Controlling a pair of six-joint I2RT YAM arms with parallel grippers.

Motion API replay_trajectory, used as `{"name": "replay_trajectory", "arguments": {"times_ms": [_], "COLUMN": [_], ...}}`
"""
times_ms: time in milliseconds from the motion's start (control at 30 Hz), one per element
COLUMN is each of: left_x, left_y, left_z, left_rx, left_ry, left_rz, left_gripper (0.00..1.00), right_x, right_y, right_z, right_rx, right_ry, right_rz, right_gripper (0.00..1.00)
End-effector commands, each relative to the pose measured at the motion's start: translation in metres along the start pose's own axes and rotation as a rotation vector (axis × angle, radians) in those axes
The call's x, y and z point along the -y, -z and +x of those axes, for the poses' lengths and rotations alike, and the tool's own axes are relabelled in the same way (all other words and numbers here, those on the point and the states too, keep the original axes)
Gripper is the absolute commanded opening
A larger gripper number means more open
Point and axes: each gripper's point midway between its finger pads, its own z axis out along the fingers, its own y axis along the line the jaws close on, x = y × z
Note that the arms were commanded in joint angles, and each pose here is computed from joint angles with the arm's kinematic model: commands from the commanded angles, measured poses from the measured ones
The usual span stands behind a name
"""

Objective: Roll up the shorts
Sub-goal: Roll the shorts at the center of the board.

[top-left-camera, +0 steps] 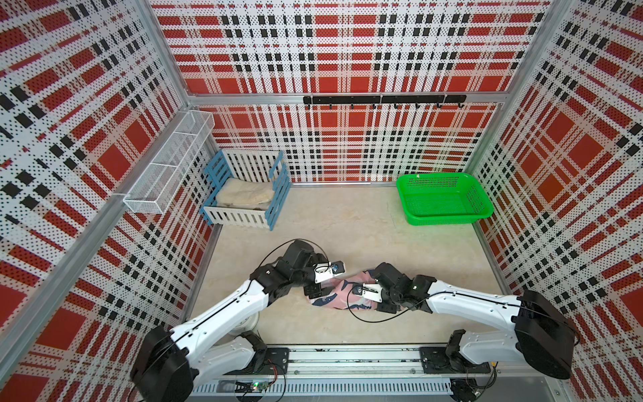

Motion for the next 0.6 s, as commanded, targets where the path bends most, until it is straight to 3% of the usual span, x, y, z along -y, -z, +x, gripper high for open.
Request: {"name": "replay_trajectory", "arguments": {"times_ms": [0,133,267,567], "left_x": [0.004,0.033,0.059,0.075], "left_y": [0.004,0.006,-0.005,-0.052], "left_z": [-0.022,-0.035,-0.036,-0.002], "left_rx": [0.102,0.148,0.121,-0.074], "left_ry": [-0.080,-0.107,-0.157,-0.316], "left_rz": [-0.132,-0.183,-0.203,-0.232], "left_gripper": [0.83,0.84,0.84,0.86], "right_x": [-0.019,-0.016,-0.017,-0.024], "right_y": [0.010,0.009,0.006,0.015], "right_z": [-0.009,-0.004,-0.003,-0.018], "right_rx": [0.077,0.080,0.079,0.157], "right_ry": [-0.050,-0.164,-0.250,-0.354], "right_rz": [-0.184,-0.290,-0.412,-0.615], "right_gripper": [0.00,0.00,0.00,0.00]}}
